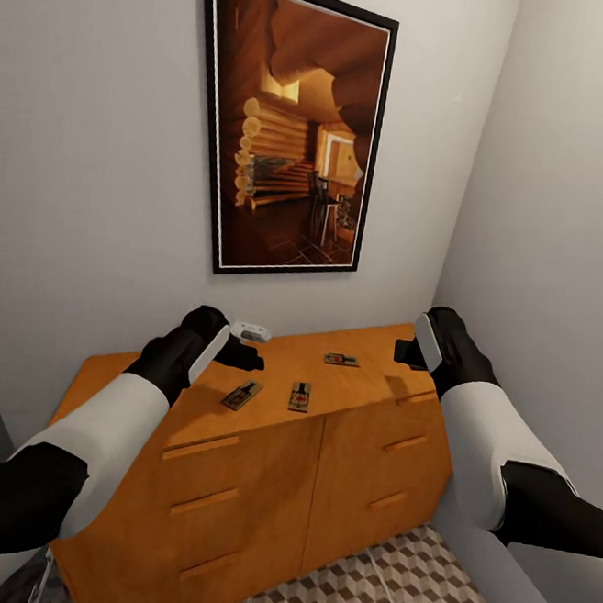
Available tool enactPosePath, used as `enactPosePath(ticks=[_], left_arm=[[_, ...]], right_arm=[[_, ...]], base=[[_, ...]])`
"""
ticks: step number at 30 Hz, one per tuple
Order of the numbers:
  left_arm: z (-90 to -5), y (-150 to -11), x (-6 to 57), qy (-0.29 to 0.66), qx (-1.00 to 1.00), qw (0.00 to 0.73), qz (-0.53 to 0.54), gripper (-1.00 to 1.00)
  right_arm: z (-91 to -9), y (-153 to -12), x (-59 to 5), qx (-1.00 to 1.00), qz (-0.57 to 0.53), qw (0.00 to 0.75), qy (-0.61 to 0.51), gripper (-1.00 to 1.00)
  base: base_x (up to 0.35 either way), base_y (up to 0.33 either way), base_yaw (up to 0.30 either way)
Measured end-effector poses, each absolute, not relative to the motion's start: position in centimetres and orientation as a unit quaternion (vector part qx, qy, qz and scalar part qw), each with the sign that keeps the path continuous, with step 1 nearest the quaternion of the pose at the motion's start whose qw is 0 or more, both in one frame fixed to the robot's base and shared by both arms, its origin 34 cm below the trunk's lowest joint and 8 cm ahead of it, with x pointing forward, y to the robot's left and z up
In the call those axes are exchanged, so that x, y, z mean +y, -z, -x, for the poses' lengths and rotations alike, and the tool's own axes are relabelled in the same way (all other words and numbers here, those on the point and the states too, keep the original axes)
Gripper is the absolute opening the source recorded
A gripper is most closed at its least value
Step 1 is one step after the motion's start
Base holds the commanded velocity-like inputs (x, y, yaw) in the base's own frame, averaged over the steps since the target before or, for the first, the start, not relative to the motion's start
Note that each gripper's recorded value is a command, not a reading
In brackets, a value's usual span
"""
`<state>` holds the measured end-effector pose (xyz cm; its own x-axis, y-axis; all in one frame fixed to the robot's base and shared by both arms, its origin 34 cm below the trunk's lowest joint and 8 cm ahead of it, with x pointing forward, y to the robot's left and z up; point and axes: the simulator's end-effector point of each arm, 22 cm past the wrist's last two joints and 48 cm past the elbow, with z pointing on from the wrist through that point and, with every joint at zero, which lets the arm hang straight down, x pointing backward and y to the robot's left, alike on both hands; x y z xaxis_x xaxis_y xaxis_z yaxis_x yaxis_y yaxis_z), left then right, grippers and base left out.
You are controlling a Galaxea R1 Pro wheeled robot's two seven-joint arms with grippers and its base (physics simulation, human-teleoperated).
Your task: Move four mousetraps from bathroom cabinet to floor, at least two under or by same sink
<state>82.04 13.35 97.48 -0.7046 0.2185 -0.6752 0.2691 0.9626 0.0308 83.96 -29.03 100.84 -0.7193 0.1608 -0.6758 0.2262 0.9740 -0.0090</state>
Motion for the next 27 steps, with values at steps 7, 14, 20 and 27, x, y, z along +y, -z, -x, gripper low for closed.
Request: enactPosePath(ticks=[7,14,20,27], left_arm=[[-81.8,-96.3,13.7,0.032,0.928,0.347,-0.130,1.00],[-81.7,-96.1,13.7,0.030,0.929,0.345,-0.130,1.00],[-81.7,-96.1,13.7,0.031,0.929,0.345,-0.130,1.00],[-81.7,-96.1,13.7,0.030,0.929,0.345,-0.131,1.00]], right_arm=[[-83.9,-100.7,-29.0,0.927,-0.104,0.359,0.046,-1.00],[-83.9,-100.6,-29.0,0.927,-0.104,0.357,0.046,-1.00],[-83.9,-100.6,-29.0,0.927,-0.104,0.357,0.046,-1.00],[-83.9,-100.6,-29.0,0.927,-0.104,0.357,0.046,-1.00]], base=[[0.000,0.000,0.000],[0.000,0.000,0.000],[0.000,0.000,0.000],[-0.135,0.000,0.000]])
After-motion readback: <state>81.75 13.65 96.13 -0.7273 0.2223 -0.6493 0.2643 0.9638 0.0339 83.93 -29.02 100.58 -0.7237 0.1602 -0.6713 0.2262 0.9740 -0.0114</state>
